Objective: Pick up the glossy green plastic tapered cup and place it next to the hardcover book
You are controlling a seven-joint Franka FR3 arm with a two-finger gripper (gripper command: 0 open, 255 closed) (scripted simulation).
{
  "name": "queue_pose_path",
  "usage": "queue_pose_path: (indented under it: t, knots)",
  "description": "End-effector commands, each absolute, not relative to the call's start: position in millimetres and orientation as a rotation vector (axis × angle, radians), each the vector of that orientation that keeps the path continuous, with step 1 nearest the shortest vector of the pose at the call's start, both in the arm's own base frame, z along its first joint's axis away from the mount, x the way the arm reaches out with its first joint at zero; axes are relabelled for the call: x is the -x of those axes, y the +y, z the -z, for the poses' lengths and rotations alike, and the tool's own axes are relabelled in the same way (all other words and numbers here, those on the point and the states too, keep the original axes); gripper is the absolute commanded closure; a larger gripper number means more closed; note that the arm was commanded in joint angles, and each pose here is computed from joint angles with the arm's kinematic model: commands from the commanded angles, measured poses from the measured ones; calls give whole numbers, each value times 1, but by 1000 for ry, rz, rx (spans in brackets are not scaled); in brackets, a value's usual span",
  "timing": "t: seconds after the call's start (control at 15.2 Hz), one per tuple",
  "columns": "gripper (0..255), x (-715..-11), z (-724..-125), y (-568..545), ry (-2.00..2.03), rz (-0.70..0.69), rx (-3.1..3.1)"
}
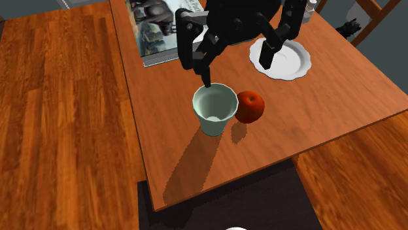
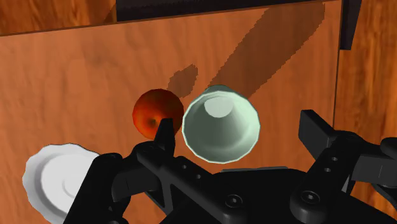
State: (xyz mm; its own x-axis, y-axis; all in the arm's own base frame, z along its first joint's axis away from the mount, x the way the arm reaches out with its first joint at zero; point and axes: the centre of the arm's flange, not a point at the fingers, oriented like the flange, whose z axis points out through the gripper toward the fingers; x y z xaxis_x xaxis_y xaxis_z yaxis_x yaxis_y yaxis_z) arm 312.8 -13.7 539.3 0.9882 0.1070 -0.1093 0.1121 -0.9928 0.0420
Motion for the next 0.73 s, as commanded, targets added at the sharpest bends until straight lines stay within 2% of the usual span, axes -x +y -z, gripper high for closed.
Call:
queue_pose_path:
  t: [0.0, 0.66]
  knots:
    - [0, -313, -539, -14, 170, 165, -3084]
    - [0, -352, -422, 45, 152, 100, -2978]
